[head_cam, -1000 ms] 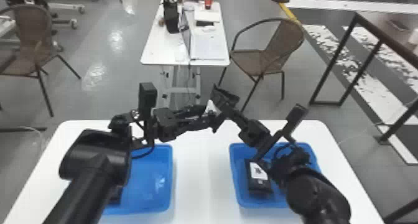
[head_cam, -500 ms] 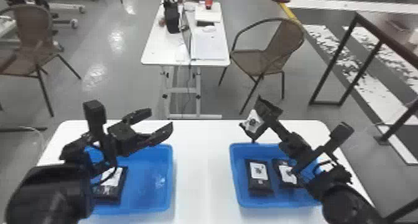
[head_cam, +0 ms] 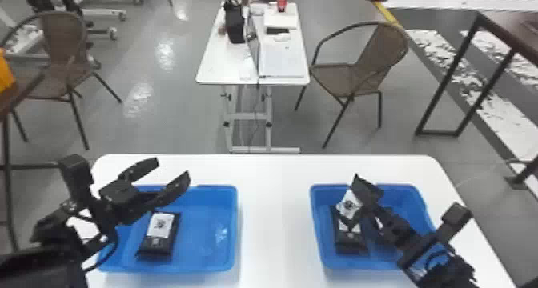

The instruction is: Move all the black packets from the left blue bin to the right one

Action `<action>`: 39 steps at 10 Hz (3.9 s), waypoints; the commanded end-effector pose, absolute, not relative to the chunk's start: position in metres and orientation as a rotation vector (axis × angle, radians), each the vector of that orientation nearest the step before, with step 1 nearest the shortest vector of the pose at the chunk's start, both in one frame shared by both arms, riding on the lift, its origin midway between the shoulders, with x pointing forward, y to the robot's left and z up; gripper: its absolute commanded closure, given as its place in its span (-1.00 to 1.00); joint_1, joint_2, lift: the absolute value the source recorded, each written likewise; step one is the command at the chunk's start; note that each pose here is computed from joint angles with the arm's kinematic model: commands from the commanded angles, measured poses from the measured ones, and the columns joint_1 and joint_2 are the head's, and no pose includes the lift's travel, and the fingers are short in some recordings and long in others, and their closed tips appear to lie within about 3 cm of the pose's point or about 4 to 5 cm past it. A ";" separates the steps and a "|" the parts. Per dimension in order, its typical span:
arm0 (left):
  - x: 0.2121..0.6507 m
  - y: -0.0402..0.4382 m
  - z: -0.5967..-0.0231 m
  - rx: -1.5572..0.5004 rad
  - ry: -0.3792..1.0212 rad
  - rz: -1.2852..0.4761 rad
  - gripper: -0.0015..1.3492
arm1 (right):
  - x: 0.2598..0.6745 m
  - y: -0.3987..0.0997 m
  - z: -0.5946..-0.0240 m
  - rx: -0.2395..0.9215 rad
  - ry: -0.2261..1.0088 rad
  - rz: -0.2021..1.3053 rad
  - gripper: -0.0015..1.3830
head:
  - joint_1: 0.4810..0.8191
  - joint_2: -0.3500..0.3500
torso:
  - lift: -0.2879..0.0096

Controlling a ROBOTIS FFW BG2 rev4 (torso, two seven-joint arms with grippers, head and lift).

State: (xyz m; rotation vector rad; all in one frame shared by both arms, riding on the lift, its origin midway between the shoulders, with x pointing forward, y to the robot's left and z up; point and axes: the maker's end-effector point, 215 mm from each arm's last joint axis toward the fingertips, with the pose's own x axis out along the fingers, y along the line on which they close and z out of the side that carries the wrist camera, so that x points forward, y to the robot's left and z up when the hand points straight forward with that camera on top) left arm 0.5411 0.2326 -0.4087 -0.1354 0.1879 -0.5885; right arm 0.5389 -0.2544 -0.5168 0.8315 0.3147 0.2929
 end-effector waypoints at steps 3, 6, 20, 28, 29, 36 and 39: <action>0.524 0.243 -0.460 -0.149 0.346 -0.533 -0.79 | 0.547 -0.311 -0.532 0.751 0.312 0.147 -1.00 | 0.27 -0.10 | 0.94; 0.506 0.279 -0.512 -0.064 0.592 -0.397 -0.78 | 0.547 -0.349 -0.460 0.755 0.109 0.105 -0.49 | 0.27 -0.22 | 0.94; 0.491 0.307 -0.619 0.004 0.989 -0.233 0.29 | 0.526 -0.333 -0.440 0.870 0.028 0.130 -0.39 | 0.27 -0.10 | 0.94; 0.537 0.236 -0.491 0.125 0.511 -0.529 0.80 | 0.520 -0.299 -0.438 0.901 0.055 0.217 -0.39 | 0.27 -0.13 | 0.94; 0.551 0.209 -0.462 0.090 0.367 -0.595 0.80 | 0.530 -0.275 -0.432 0.886 0.078 0.281 -0.39 | 0.27 -0.16 | 0.94; 0.599 0.022 -0.401 0.045 0.195 -1.066 0.80 | 0.582 -0.157 -0.387 0.790 0.125 0.578 -0.40 | 0.27 -0.33 | 0.94; 0.590 -0.010 -0.403 0.072 0.223 -1.146 0.80 | 0.586 -0.126 -0.371 0.787 0.111 0.644 -0.40 | 0.27 -0.36 | 0.94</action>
